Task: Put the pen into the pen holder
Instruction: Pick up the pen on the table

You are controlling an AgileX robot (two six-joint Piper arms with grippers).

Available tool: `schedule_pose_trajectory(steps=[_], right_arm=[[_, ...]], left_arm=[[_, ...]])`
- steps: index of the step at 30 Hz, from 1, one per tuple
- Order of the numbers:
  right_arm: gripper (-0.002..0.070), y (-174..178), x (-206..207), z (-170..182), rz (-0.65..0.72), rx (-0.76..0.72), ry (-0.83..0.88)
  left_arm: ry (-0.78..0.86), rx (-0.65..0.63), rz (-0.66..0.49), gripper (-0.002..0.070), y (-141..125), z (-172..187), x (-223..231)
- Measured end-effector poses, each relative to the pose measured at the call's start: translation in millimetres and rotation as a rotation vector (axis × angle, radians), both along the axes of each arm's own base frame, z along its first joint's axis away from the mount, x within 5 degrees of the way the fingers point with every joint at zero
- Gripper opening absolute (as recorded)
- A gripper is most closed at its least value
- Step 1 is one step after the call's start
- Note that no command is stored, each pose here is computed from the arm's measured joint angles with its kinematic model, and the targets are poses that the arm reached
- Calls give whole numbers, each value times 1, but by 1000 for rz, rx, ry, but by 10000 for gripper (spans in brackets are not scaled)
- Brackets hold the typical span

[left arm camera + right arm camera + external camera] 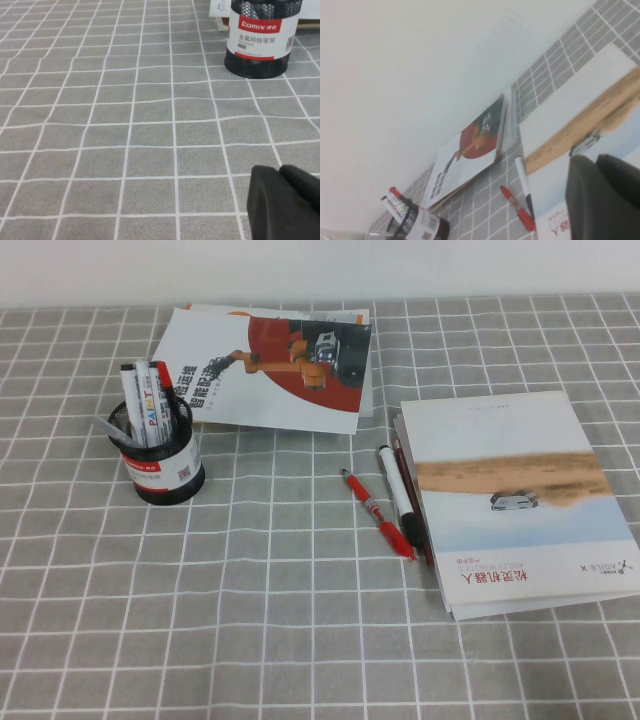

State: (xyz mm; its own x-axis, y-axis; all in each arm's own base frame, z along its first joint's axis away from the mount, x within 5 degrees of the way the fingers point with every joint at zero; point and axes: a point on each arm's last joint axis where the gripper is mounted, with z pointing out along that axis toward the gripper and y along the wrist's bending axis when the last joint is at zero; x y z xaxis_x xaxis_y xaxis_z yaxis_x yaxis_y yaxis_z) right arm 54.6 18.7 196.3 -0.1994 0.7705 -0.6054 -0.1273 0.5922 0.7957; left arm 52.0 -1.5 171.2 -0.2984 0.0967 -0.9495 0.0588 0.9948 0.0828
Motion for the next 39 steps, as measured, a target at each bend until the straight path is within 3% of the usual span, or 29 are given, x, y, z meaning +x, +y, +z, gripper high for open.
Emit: schedule_pose_trajectory(steps=[10, 14, 22, 29, 35, 39], right_arm=[[-13, 5, -1, 0, 56, -96, -7], [-13, 9, 6, 26, 105, -157, 34], [-13, 23, 68, 75, 415, -614, 394], [-13, 34, 134, 96, 659, -694, 635], [-13, 46, 181, 110, 736, -765, 726], [-13, 69, 200, 115, 755, -948, 827]], left_arm=[[0, 0, 0, -3, 0, 0, 0], [0, 0, 0, -3, 0, 0, 0], [0, 0, 0, -3, 0, 0, 0], [0, 0, 0, -3, 0, 0, 0], [0, 0, 0, -3, 0, 0, 0], [0, 0, 0, -3, 0, 0, 0]])
